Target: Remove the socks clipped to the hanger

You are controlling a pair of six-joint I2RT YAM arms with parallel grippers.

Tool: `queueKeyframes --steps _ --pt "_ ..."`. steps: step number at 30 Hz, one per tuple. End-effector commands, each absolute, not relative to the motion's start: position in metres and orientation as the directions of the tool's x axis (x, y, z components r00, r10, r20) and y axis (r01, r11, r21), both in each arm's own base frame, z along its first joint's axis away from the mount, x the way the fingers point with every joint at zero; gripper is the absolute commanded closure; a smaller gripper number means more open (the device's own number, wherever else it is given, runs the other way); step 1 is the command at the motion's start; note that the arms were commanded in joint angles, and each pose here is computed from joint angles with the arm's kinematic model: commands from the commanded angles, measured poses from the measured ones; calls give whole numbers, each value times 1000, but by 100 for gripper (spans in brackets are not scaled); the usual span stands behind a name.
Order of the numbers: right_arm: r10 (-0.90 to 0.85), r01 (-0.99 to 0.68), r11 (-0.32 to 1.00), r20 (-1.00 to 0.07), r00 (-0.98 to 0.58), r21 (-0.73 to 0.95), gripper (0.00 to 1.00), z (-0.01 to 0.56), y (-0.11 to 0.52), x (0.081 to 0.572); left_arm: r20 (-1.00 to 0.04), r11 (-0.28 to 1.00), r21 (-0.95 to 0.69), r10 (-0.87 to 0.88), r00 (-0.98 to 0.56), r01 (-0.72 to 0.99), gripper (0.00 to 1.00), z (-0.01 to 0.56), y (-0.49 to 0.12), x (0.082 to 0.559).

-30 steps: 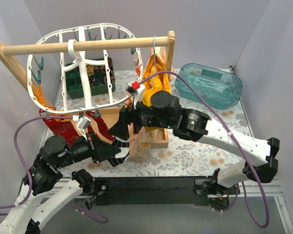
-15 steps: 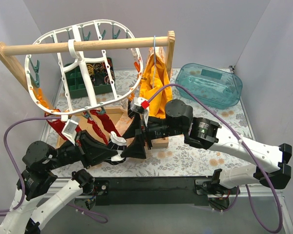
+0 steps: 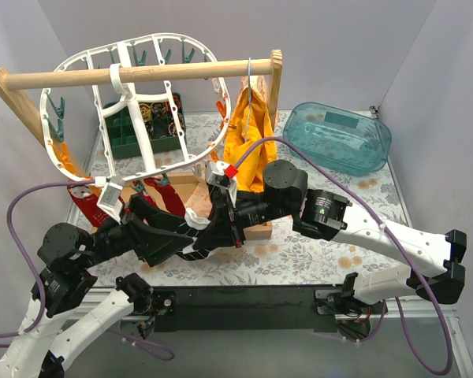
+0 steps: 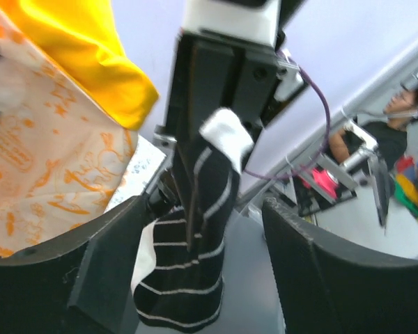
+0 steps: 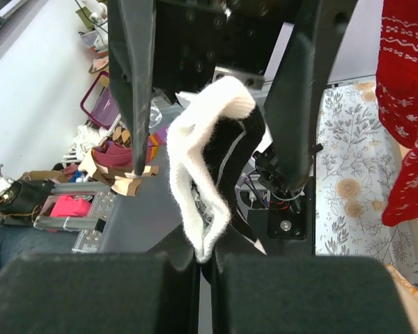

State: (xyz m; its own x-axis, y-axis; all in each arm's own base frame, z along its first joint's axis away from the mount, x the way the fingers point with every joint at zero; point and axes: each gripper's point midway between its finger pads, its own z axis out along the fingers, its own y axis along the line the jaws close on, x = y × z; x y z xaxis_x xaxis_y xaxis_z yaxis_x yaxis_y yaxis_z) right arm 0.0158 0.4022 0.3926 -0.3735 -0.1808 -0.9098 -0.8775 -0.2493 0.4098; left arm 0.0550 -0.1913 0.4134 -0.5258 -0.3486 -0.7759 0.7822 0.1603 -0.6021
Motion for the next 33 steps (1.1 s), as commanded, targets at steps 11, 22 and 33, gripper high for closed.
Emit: queueKeyframes --steps 11,22,33 --pt "-61 -988 57 -987 -147 144 99 461 385 76 -696 438 -694 -611 -378 571 39 432 -151 125" --pt "105 -725 685 -995 2 70 99 512 277 172 -725 504 -687 -530 -440 524 46 413 -155 126" --pt "-49 -83 995 -997 55 -53 99 497 159 254 -743 519 -667 -405 -533 535 46 389 -176 126"
